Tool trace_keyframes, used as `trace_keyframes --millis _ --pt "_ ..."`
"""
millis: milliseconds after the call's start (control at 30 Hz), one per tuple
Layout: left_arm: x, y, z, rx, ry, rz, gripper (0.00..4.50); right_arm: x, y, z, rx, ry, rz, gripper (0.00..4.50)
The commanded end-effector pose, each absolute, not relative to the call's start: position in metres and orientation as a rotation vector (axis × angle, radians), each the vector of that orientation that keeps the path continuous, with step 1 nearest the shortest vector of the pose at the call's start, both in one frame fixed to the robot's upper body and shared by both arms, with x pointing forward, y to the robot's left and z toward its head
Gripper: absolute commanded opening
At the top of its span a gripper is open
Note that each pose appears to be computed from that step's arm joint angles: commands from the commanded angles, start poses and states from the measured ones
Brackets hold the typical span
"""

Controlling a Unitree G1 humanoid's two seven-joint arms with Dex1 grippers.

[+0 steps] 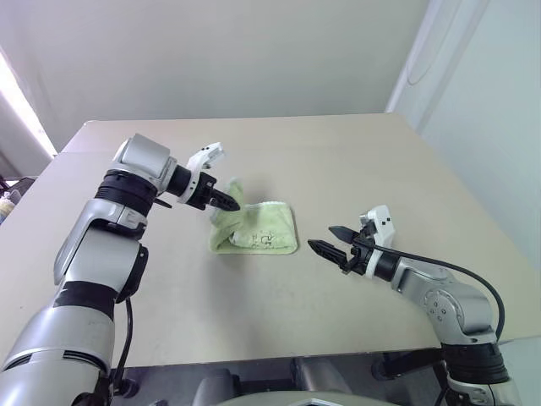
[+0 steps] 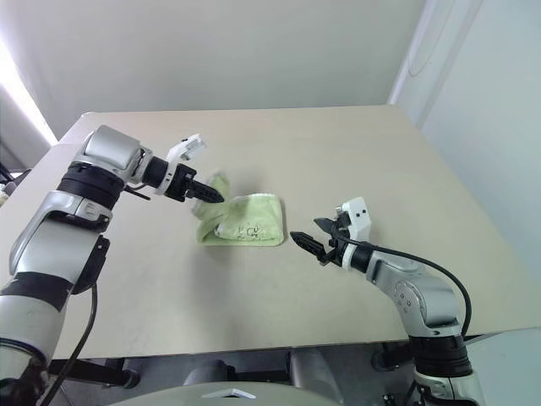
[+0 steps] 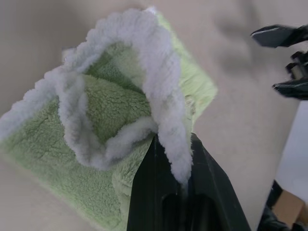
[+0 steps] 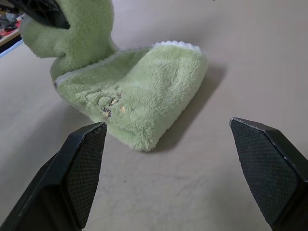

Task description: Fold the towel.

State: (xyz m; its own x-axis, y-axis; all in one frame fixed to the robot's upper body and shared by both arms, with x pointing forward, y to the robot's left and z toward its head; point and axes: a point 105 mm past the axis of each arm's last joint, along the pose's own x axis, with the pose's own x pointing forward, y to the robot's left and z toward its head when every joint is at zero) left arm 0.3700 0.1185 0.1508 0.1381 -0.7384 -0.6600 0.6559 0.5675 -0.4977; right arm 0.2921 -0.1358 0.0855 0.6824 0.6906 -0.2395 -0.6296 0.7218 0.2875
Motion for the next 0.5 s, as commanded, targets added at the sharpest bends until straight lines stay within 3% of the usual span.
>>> trace_keyframes --millis 33,500 --pt "0.375 0.102 0.163 -0.092 0.997 -1.024 0.02 0.293 -0.136 0.101 0.175 0.287 0.747 4.31" --pt "0.373 0.06 0.14 -0.044 1.013 -1.11 0.02 0.291 -0.144 0.096 0.171 0.292 0.689 4.31"
